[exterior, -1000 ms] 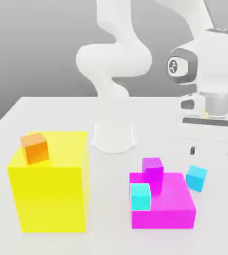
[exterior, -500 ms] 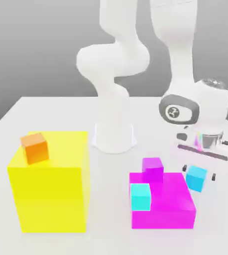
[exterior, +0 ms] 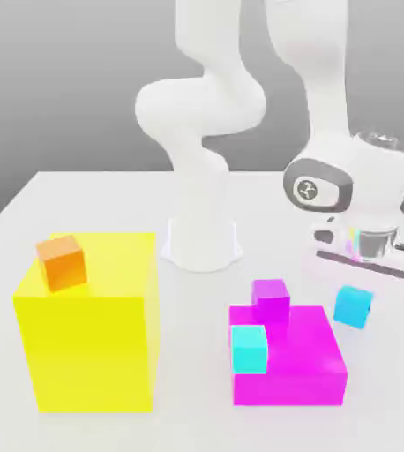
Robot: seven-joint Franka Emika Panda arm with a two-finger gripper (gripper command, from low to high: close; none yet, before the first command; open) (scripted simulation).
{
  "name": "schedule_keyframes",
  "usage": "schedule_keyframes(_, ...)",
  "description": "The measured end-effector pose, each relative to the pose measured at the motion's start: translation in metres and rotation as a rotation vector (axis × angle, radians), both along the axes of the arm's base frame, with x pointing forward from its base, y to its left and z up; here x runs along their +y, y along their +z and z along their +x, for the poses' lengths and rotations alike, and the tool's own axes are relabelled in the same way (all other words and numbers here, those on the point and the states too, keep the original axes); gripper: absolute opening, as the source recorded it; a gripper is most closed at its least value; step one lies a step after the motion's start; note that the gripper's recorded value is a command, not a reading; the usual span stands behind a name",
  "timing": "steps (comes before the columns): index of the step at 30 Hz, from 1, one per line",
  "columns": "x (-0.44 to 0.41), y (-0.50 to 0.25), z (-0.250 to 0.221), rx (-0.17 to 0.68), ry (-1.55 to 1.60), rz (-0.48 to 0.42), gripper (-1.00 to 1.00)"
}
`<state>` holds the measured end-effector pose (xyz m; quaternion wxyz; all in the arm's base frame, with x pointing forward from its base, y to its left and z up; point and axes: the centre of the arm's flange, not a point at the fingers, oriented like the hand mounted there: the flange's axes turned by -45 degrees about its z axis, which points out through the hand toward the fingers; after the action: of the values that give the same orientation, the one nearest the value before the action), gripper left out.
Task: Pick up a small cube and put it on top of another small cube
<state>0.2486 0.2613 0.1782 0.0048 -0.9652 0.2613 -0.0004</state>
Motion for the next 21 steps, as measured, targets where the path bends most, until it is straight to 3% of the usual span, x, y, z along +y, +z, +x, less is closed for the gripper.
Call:
schedule_keyframes(4, -0.004, 0.022, -0.002, -0.003, 0.013, -0.015, -1.0)
schedule_keyframes(12, -0.08, 0.08, 0.04, -0.016, -0.129, -0.06, -1.0)
schedule_keyframes(21, -0.149, 0.13, 0.045, 0.002, -0.241, -0.012, -1.0)
